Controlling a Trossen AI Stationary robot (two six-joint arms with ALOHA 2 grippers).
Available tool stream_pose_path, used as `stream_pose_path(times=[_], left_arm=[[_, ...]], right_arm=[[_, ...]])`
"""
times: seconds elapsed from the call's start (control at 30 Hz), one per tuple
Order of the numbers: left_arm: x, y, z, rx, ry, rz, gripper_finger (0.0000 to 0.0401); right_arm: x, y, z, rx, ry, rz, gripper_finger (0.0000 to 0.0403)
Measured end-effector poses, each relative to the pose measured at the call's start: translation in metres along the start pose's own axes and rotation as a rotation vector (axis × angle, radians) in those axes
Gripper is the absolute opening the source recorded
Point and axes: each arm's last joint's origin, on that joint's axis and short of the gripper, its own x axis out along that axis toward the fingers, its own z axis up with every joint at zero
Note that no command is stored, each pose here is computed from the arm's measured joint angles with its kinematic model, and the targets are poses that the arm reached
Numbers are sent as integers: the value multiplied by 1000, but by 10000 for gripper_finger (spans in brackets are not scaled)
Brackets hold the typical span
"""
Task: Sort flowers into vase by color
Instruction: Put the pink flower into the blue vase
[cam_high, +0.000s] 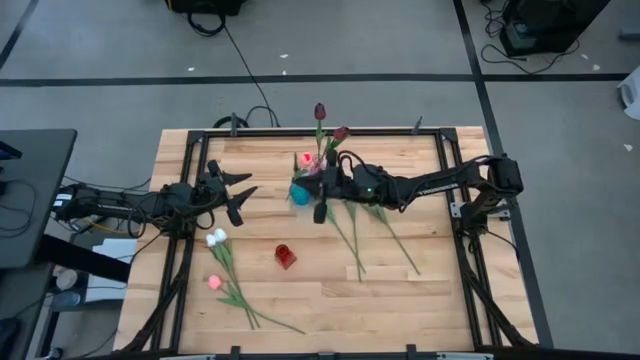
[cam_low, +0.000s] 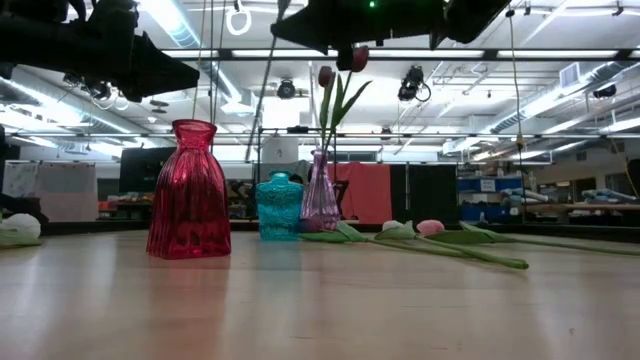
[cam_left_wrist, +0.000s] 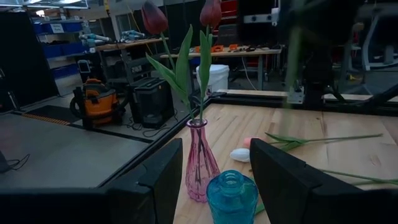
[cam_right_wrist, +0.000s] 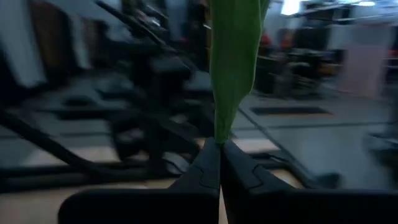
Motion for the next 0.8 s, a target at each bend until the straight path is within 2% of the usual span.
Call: stream_pose_path(times=[0.1, 0.2, 0.33, 0.6, 0.8], left_arm=[[0, 0, 0, 1, 0, 0, 192], [0, 0, 0, 6, -1, 0, 192], [0, 0, 0, 7, -1, 0, 192], [0, 0, 0, 6, -1, 0, 192], [0, 0, 0, 6, -1, 0, 192]], right_arm=[[-1, 0, 1, -63, -1, -90, 8], [2, 2, 8, -90, 15, -133, 8], [7, 3, 19, -141, 122, -174, 8], [8, 3, 19, -153, 157, -174, 8], [17, -3, 3, -110, 190, -159, 8]])
